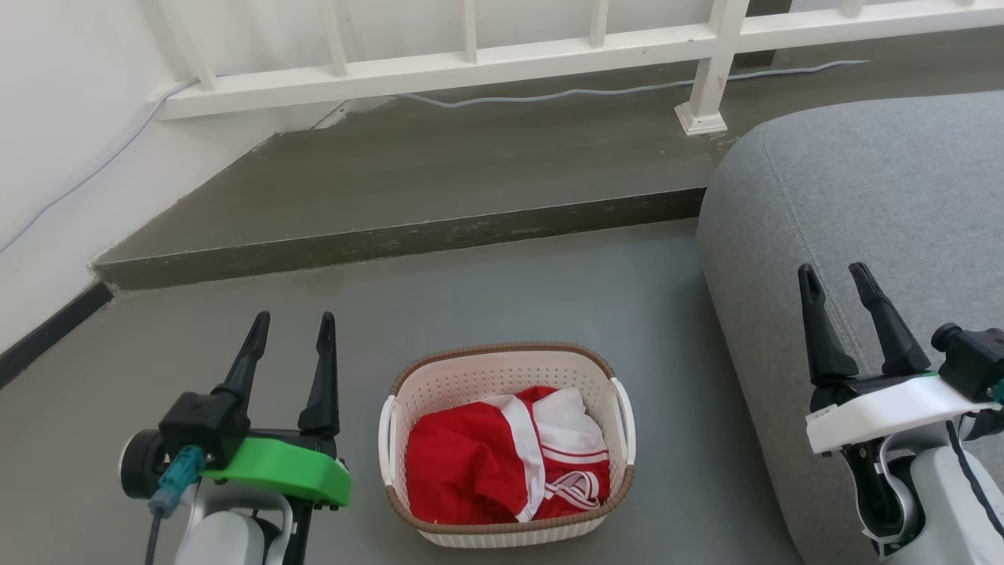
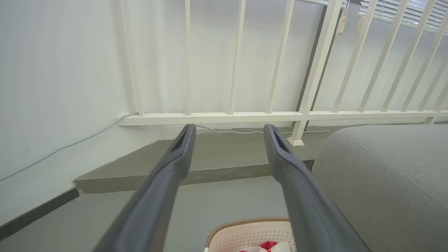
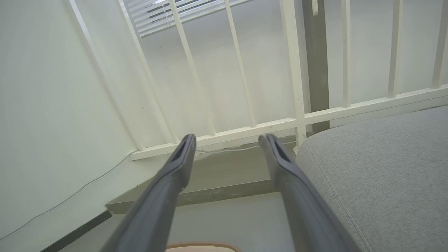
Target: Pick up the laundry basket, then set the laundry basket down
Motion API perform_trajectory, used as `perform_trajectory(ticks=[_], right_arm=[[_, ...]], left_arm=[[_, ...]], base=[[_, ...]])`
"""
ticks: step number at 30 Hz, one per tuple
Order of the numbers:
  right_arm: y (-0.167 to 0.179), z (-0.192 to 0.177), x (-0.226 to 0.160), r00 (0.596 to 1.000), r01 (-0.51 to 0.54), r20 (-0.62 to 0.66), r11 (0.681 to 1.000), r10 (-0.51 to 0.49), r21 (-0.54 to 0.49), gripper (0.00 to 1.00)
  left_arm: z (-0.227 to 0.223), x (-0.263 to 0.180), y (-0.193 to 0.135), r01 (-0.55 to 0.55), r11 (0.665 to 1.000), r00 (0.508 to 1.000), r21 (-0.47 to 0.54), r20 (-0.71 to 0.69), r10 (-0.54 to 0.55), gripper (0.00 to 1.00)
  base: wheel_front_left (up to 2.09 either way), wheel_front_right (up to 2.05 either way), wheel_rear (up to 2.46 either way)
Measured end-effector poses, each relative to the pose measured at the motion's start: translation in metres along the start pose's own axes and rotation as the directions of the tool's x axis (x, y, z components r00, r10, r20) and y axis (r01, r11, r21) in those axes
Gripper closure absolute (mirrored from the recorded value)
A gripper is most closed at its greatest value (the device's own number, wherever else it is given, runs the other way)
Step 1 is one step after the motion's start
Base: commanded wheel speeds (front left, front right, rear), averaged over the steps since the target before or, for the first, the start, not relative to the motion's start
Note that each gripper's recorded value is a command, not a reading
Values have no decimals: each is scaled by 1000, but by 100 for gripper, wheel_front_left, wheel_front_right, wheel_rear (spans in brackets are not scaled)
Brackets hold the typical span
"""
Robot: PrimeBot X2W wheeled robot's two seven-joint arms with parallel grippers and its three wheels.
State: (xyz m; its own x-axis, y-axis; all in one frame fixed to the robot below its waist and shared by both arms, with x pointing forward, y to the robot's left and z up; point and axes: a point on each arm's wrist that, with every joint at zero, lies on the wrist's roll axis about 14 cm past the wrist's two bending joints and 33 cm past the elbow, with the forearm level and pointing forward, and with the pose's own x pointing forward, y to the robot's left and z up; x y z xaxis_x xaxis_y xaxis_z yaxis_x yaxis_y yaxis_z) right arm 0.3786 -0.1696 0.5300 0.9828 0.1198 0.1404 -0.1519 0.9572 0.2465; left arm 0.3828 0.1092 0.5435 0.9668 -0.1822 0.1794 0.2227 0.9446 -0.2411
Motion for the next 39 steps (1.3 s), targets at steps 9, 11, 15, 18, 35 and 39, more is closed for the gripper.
perform_trajectory(ticks=[9,11,15,18,35,39], right_arm=[[0,0,0,1000,-3,5,999,3,-46,0],[-1,-1,0,1000,1,4,999,-1,-43,0],[-5,-1,0,1000,12,3,999,-12,-45,0],[-6,-2,0,1000,18,2,999,-18,-46,0],[-13,-29,6,996,49,-69,999,-50,-21,0],[-16,-35,14,995,48,-83,999,-50,-19,0]], left_arm=[[1,0,-3,10,999,1000,39,7,-10,0],[1,1,-3,9,999,1000,39,7,-9,0],[1,1,-2,7,999,1000,39,7,-8,0],[1,1,-2,6,999,1000,38,7,-6,0],[-26,10,6,-14,1000,998,22,-62,16,0],[-31,23,6,-6,1000,998,17,-65,7,0]], base=[[0,0,0],[0,0,0],[0,0,0],[0,0,0],[0,0,0],[0,0,0]])
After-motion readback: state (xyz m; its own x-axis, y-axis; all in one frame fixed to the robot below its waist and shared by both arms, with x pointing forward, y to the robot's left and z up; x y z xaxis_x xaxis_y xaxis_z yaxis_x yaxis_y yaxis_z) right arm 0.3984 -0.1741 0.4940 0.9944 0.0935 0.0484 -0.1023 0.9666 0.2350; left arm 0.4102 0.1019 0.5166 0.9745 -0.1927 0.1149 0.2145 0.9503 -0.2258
